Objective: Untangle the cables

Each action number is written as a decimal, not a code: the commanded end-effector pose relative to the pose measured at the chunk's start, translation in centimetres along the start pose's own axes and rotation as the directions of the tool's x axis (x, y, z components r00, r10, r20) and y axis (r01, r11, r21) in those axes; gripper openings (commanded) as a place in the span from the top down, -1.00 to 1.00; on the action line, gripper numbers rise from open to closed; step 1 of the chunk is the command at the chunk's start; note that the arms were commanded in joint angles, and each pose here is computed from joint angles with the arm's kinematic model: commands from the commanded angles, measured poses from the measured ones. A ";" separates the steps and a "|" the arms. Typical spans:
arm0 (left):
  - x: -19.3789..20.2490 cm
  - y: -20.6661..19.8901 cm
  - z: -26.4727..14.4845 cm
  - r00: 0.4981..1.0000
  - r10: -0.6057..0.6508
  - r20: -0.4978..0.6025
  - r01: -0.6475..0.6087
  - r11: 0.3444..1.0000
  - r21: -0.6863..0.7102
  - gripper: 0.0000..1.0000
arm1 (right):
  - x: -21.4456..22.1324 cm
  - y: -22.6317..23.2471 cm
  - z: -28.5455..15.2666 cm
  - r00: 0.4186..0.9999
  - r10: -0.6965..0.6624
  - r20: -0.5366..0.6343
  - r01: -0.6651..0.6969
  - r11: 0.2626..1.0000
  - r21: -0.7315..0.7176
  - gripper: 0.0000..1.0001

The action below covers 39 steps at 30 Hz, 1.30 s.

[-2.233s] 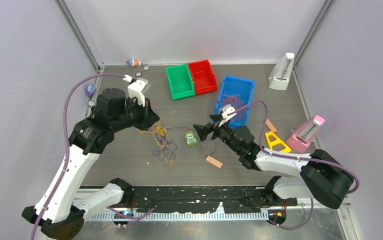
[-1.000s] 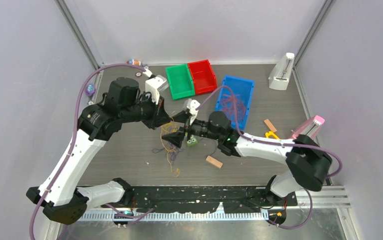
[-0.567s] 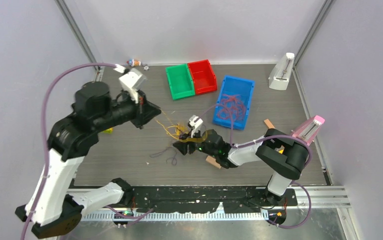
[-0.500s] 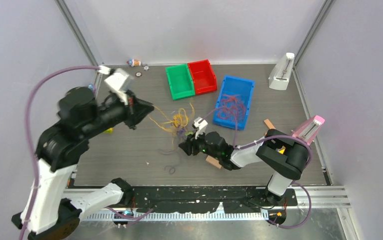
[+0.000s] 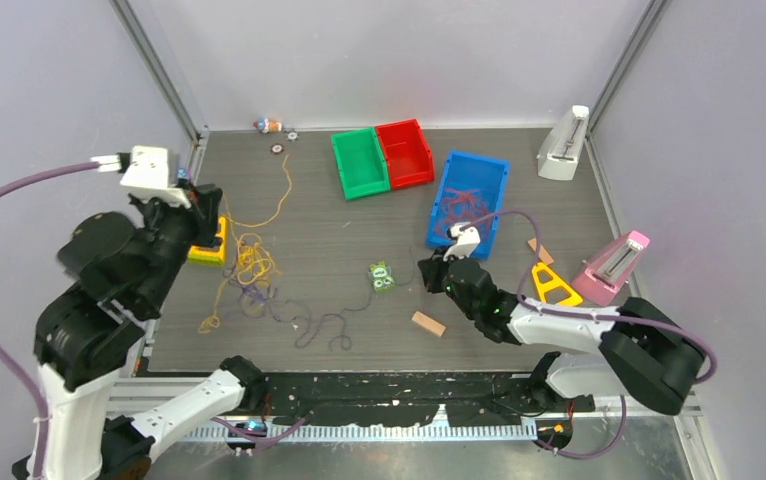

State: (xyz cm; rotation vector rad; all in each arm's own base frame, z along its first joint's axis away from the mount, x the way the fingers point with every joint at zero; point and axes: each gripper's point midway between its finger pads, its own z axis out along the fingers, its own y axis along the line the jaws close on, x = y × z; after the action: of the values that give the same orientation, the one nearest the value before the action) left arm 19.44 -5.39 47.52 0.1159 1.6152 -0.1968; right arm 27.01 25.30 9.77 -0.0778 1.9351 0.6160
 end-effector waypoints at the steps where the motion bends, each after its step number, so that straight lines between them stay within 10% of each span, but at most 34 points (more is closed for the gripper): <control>1: 3.0 1.4 2.4 0.989 0.076 -0.125 -0.092 0.988 -0.127 1.00 | -2.3 -4.1 -1.6 0.998 -0.023 0.061 0.009 0.975 0.223 0.80; 6: 4.5 -2.4 3.2 0.980 0.108 -0.167 -0.095 0.992 0.080 1.00 | -4.5 -3.6 -2.7 0.989 -0.110 0.095 0.090 0.978 0.190 0.66; 11: 4.5 -9.2 1.8 0.980 0.132 -0.147 -0.050 0.885 0.463 1.00 | -5.2 4.0 -3.1 0.970 -0.210 0.122 0.232 0.949 -0.215 -0.68; 13: 4.7 -11.0 1.1 0.976 0.142 -0.167 -0.026 0.832 0.555 1.00 | -6.3 6.7 -3.4 0.962 -0.226 0.151 0.265 0.908 -0.326 -0.85; 28: 4.9 -16.3 -0.3 0.963 0.108 -0.248 0.124 0.638 0.760 1.00 | -10.3 20.5 -5.4 0.913 -0.207 0.353 0.402 0.614 -0.679 -0.97; 39: 4.4 -14.5 1.8 0.973 0.070 -0.219 0.093 0.752 0.653 1.00 | -7.5 21.1 -5.3 0.939 -0.190 0.287 0.341 0.610 -0.715 -0.90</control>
State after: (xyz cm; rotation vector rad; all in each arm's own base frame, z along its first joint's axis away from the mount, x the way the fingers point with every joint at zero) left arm 17.36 -20.52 42.17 0.7657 1.7798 -0.8281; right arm 19.53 39.46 24.88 -0.8405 1.3738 1.1068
